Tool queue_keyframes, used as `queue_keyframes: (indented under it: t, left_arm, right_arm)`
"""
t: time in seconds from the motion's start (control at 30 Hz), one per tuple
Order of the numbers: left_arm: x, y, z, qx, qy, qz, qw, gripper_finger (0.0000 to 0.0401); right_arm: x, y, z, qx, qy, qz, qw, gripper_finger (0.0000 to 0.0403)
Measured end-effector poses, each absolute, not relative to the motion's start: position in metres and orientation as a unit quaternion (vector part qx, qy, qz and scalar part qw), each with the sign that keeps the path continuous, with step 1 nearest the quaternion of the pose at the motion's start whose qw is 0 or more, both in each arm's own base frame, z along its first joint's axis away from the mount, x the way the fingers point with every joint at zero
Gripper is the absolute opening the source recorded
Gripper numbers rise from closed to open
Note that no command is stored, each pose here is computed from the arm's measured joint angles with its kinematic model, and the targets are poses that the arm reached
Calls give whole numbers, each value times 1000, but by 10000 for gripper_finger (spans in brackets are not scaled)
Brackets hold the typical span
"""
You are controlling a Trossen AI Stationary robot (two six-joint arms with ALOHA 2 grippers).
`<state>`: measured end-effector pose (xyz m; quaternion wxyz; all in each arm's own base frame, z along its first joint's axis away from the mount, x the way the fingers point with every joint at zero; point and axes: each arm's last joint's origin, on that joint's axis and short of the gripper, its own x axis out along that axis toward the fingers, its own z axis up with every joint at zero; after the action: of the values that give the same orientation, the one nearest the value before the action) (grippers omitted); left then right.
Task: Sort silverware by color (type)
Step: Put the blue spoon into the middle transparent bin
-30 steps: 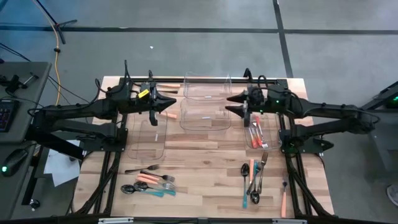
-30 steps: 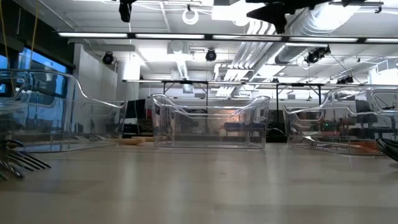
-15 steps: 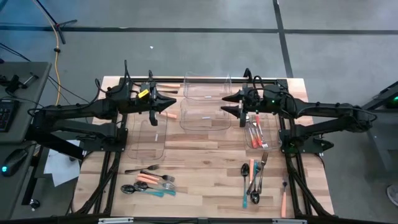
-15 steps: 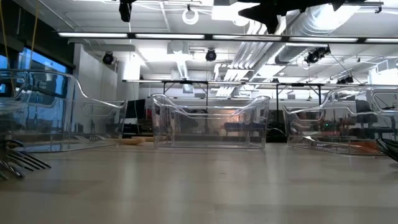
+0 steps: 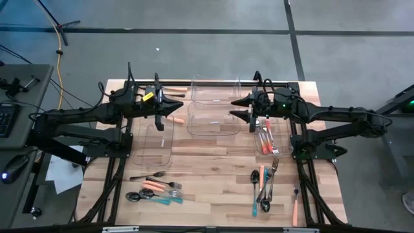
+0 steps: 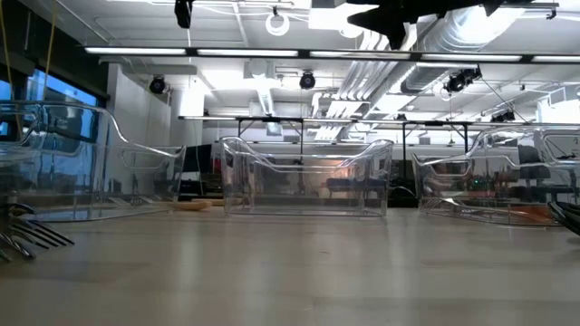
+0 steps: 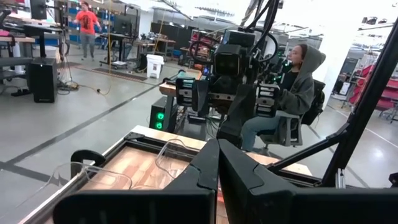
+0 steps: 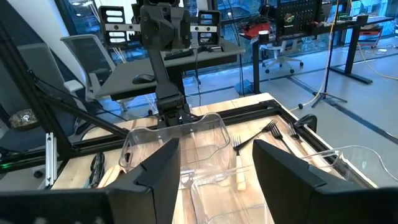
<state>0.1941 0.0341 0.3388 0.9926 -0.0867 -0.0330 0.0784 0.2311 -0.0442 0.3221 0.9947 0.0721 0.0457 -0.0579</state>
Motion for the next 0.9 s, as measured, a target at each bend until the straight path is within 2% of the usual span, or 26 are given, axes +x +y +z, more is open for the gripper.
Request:
queue_keyframes:
  t: [0.33, 0.47, 0.57, 0.9]
  left_arm:
    - [194, 34, 339, -87, -32, 79, 993, 1]
    - [194, 34, 339, -76, -31, 79, 993, 19]
    - [194, 34, 339, -71, -30, 79, 994, 50]
    - [194, 34, 338, -73, -30, 79, 994, 194]
  right_arm:
    - [231, -44, 322, 72, 46, -58, 995, 185]
    - [231, -44, 322, 73, 46, -58, 995, 185]
    - [231, -44, 322, 73, 46, -58, 995, 185]
    - [231, -44, 322, 74, 46, -58, 995, 185]
